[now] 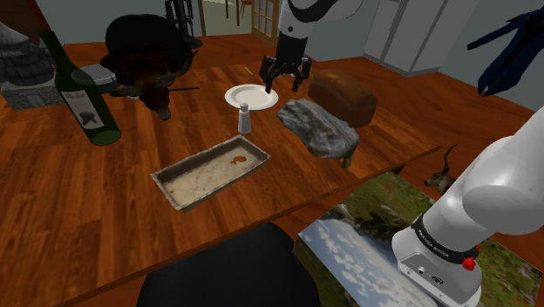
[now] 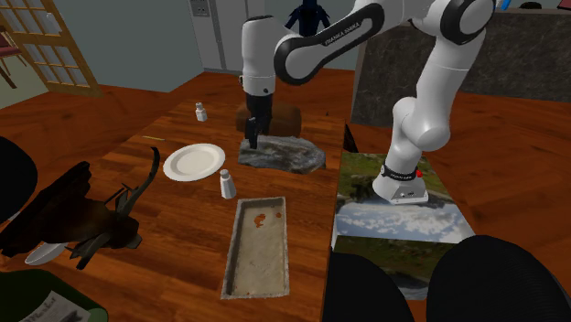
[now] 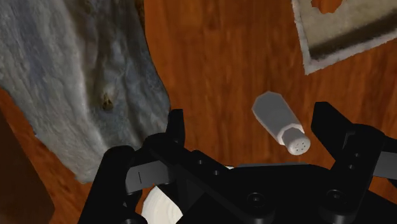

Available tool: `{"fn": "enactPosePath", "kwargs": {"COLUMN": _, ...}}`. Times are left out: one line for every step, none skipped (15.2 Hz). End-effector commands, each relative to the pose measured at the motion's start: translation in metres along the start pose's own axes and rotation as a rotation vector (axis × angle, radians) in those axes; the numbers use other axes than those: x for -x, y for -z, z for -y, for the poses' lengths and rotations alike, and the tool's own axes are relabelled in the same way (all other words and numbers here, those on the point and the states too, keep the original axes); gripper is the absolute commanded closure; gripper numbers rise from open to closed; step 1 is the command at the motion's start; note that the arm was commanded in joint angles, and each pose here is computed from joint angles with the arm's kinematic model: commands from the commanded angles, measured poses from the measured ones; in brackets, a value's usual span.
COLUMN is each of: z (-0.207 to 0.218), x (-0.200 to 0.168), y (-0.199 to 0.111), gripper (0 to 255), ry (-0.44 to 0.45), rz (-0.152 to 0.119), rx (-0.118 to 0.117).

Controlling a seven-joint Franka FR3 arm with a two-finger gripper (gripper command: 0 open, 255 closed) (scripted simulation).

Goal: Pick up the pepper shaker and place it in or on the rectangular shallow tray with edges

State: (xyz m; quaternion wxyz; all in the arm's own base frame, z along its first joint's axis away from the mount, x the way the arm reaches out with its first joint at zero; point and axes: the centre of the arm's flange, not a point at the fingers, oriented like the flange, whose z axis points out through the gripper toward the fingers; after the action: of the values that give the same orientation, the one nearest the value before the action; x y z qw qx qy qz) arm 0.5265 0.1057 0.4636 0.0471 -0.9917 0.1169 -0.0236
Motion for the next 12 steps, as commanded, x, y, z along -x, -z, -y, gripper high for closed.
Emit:
{"fn": "enactPosePath", "kwargs": {"z": 0.017, "x": -0.016, "y": -0.013, "gripper": 0, "ry": -0.005, "rz": -0.005, "rx": 0.001}}
{"fn": "enactPosePath", "kwargs": {"z": 0.024, "x": -0.025, "y": -0.020, "gripper": 0, "ry": -0.007, "rz": -0.007, "rx": 0.001}}
{"fn": "enactPosePath", "kwargs": {"z": 0.031, "x": -0.033, "y": -0.027, "gripper": 0, "ry": -0.009, "rz": -0.009, "rx": 0.002}}
{"fn": "enactPosePath", "kwargs": {"z": 0.038, "x": -0.042, "y": -0.034, "gripper": 0, "ry": -0.011, "rz": -0.012, "rx": 0.003}}
{"fn": "enactPosePath", "kwargs": {"z": 0.045, "x": -0.050, "y": -0.041, "gripper": 0, "ry": -0.014, "rz": -0.014, "rx": 0.004}}
{"fn": "enactPosePath", "kwargs": {"z": 0.052, "x": -0.059, "y": -0.048, "gripper": 0, "ry": -0.016, "rz": -0.016, "rx": 0.005}}
{"fn": "enactPosePath", "kwargs": {"z": 0.059, "x": -0.068, "y": -0.054, "gripper": 0, "ry": -0.018, "rz": -0.018, "rx": 0.005}}
{"fn": "enactPosePath", "kwargs": {"z": 0.066, "x": -0.076, "y": -0.061, "gripper": 0, "ry": -0.020, "rz": -0.020, "rx": 0.006}}
{"fn": "enactPosePath", "kwargs": {"z": 0.073, "x": -0.085, "y": -0.068, "gripper": 0, "ry": -0.023, "rz": -0.022, "rx": 0.007}}
{"fn": "enactPosePath", "kwargs": {"z": 0.079, "x": -0.092, "y": -0.073, "gripper": 0, "ry": -0.024, "rz": -0.024, "rx": 0.008}}
{"fn": "enactPosePath", "kwargs": {"z": 0.079, "x": -0.092, "y": -0.079, "gripper": 0, "ry": -0.024, "rz": -0.024, "rx": 0.008}}
{"fn": "enactPosePath", "kwargs": {"z": 0.079, "x": -0.092, "y": -0.084, "gripper": 0, "ry": -0.024, "rz": -0.024, "rx": 0.008}}
